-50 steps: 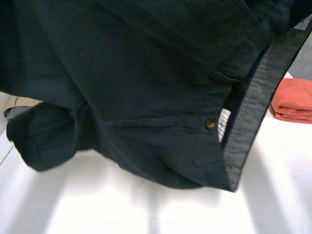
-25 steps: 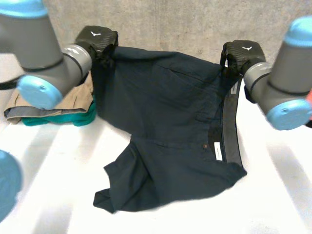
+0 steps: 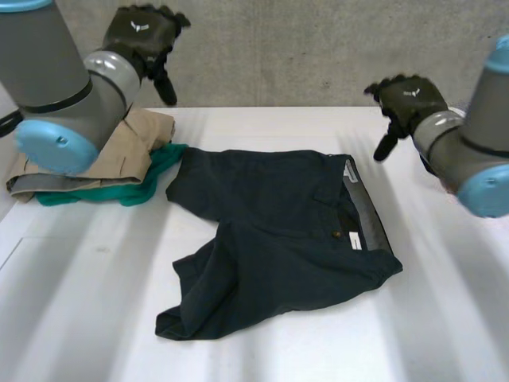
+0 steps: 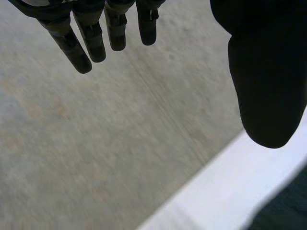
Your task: Fold the laundry.
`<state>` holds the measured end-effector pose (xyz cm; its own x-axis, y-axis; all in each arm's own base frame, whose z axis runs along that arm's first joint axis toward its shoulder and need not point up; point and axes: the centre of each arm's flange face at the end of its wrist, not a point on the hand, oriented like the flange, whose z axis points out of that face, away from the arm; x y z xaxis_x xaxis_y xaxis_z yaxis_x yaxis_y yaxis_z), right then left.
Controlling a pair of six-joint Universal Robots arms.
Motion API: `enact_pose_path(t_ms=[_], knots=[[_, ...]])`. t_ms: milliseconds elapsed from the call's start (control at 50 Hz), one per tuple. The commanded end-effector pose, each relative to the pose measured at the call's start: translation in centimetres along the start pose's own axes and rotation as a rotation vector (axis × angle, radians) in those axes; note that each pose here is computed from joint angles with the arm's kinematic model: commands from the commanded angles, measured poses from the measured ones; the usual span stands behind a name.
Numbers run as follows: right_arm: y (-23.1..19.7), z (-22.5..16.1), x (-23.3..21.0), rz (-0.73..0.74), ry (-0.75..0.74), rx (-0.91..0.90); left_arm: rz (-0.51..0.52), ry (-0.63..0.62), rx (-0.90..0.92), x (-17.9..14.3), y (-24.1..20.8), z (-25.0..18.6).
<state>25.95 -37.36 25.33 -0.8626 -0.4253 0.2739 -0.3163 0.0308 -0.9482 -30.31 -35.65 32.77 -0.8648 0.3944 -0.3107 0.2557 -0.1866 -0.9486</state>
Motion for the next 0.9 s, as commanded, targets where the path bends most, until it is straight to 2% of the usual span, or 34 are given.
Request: enact_pose_path(t_ms=[20, 140, 240, 320, 400, 520, 680, 800, 900], knots=[[1.1, -6.8, -0.7, -0.072, -0.31, -0.223, 0.017, 0.113, -0.229, 2.7, 2.1, -8.5], [2.8, -10.4, -1.0, -0.12, -0.447, -0.285, 0.018, 0.215, -0.392, 4.4, 4.8, -14.7], [4.7, -13.2, -2.3, -0.146, -0.581, -0.284, -0.018, 0.346, -0.511, 6.0, 6.9, -19.7], [5.7, -14.7, -3.5, -0.153, -0.666, -0.251, -0.061, 0.447, -0.602, 7.2, 8.3, -22.5], [6.8, -14.9, -4.4, -0.153, -0.695, -0.203, -0.084, 0.487, -0.657, 7.9, 9.3, -23.6], [8.7, -14.3, -5.4, -0.223, -0.673, -0.14, -0.094, 0.445, -0.702, 8.1, 11.6, -21.9], [11.1, -12.5, -5.8, -0.279, -0.615, -0.1, -0.048, 0.404, -0.712, 9.0, 13.3, -20.2], [12.0, -11.4, -6.5, -0.273, -0.592, -0.097, 0.02, 0.297, -0.621, 9.6, 13.6, -18.4], [11.9, -10.1, -6.0, -0.228, -0.503, -0.116, 0.096, 0.276, -0.598, 10.4, 14.5, -17.5]])
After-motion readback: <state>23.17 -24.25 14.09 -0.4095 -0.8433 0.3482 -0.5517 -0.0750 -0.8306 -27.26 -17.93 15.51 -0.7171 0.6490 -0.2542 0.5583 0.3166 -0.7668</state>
